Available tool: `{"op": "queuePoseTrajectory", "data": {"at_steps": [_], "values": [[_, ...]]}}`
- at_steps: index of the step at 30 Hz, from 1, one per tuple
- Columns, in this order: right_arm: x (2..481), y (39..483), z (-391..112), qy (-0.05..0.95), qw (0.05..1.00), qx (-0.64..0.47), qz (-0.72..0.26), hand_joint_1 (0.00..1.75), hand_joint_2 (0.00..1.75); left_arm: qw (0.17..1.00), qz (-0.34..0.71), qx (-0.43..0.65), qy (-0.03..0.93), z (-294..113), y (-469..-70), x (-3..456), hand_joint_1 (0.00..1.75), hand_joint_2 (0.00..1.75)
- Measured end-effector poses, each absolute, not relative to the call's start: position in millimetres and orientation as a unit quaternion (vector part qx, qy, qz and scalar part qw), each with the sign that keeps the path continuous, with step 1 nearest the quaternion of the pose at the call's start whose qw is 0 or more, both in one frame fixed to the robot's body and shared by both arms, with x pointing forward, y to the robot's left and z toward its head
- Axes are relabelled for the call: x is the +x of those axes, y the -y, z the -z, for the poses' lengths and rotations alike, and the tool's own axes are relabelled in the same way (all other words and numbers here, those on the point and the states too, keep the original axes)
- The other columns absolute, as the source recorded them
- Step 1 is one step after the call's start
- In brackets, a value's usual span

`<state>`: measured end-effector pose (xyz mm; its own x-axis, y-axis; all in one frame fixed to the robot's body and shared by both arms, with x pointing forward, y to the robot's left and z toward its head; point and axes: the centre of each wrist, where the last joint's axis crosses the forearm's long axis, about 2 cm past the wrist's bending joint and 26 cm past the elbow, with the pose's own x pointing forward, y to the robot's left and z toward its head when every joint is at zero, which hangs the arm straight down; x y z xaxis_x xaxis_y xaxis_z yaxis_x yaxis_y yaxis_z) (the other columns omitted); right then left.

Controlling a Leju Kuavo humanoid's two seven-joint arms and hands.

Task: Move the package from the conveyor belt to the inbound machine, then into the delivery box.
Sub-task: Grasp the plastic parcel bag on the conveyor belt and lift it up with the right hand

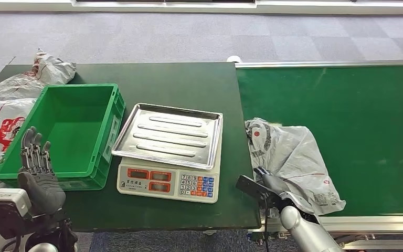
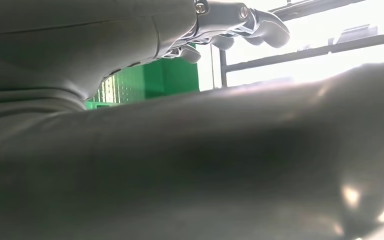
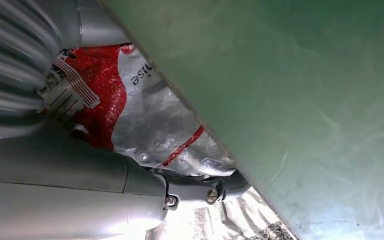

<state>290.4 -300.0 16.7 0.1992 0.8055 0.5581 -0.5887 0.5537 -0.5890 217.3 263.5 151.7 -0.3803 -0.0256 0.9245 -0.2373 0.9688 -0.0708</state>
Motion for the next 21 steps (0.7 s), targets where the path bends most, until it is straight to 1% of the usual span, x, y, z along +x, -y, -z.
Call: {"op": "queuePoseTrajectory", "data": {"at_steps": [3,4,10,21], "values": [[289,298,-15,0.437,0.758,-0.136,-0.466,1.43,1.75,0.553,-0.095,0.081,0.824,-152,-263,218,0.0,0.0],[288,297,-15,0.436,0.754,-0.145,-0.47,1.75,1.75,0.554,-0.095,0.08,0.823,-152,-263,217,0.0,0.0],[280,292,-17,0.442,0.733,-0.191,-0.481,1.75,1.75,0.558,-0.099,0.07,0.821,-151,-262,213,0.0,0.0],[263,292,-24,0.468,0.723,-0.197,-0.468,1.75,1.75,0.559,-0.099,0.06,0.821,-147,-261,207,0.0,0.0]]}}
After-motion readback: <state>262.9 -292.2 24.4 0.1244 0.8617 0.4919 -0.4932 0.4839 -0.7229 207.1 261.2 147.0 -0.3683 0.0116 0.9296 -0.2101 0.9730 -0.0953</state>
